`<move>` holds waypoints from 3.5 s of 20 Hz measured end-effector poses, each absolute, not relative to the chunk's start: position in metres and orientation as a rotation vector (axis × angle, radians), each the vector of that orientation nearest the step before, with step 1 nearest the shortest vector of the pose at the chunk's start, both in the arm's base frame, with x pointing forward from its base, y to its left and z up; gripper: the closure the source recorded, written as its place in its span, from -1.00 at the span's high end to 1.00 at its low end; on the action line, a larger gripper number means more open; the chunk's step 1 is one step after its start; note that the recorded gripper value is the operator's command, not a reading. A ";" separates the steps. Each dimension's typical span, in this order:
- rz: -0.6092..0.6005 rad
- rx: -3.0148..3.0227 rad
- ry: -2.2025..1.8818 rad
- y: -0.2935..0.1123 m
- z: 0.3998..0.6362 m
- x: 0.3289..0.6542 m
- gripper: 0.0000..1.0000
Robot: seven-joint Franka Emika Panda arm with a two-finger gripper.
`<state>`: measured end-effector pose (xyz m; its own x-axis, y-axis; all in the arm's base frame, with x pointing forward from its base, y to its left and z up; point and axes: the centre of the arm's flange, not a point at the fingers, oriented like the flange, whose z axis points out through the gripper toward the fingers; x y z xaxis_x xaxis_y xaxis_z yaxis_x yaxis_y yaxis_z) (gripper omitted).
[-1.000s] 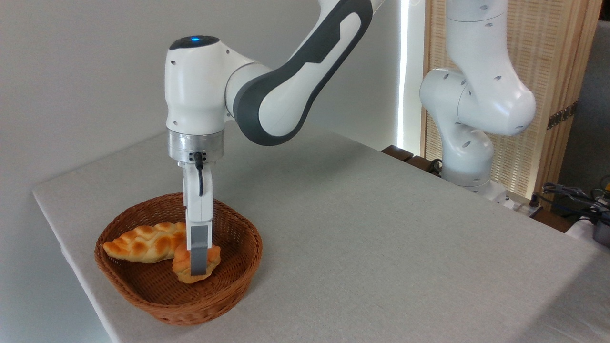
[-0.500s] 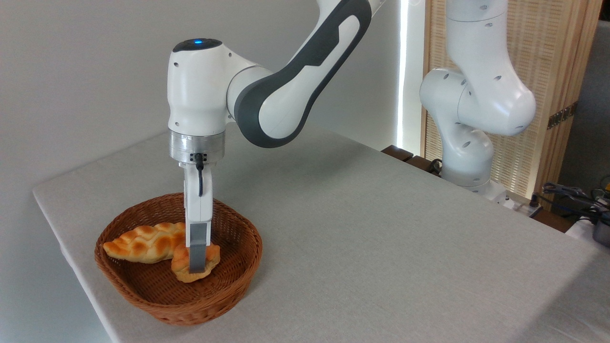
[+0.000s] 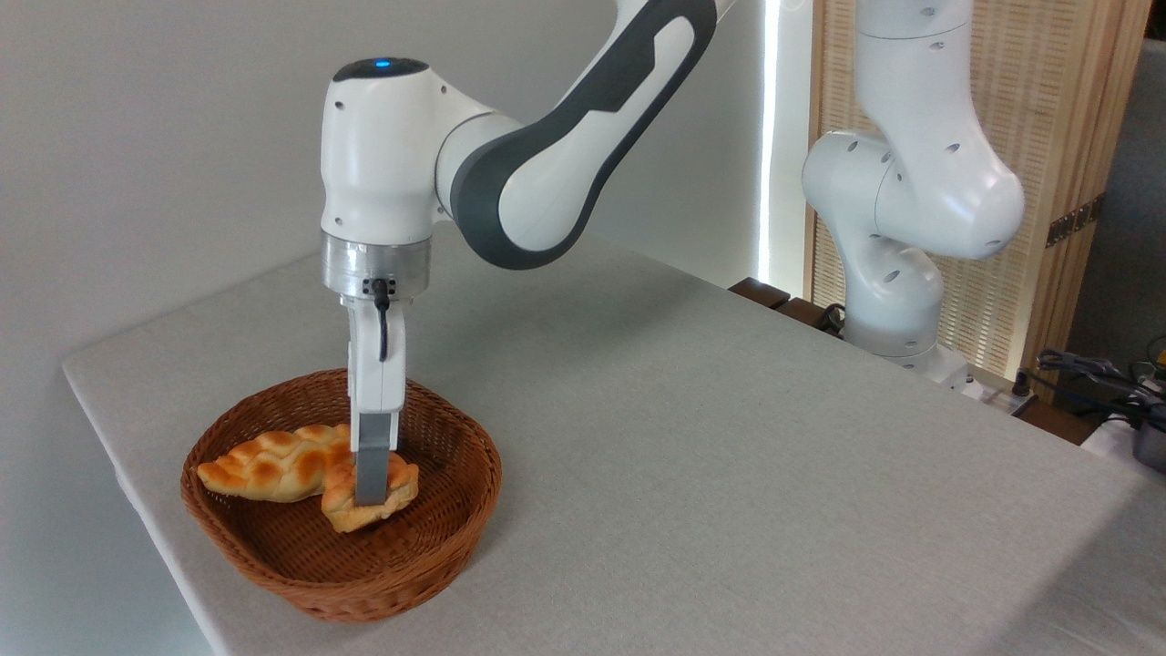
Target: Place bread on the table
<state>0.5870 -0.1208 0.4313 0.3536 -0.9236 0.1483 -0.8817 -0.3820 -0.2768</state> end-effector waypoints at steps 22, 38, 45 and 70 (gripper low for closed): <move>0.059 -2.613 1.685 -0.057 0.460 0.456 1.00; 0.090 -2.617 1.694 -0.058 0.449 0.452 1.00; 0.088 -2.618 1.694 -0.058 0.450 0.453 1.00; -0.172 -2.912 1.174 -0.046 0.628 0.555 1.00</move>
<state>0.5549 -0.0460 0.6283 0.7151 -0.6915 0.1021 -0.6918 -0.7211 -0.0385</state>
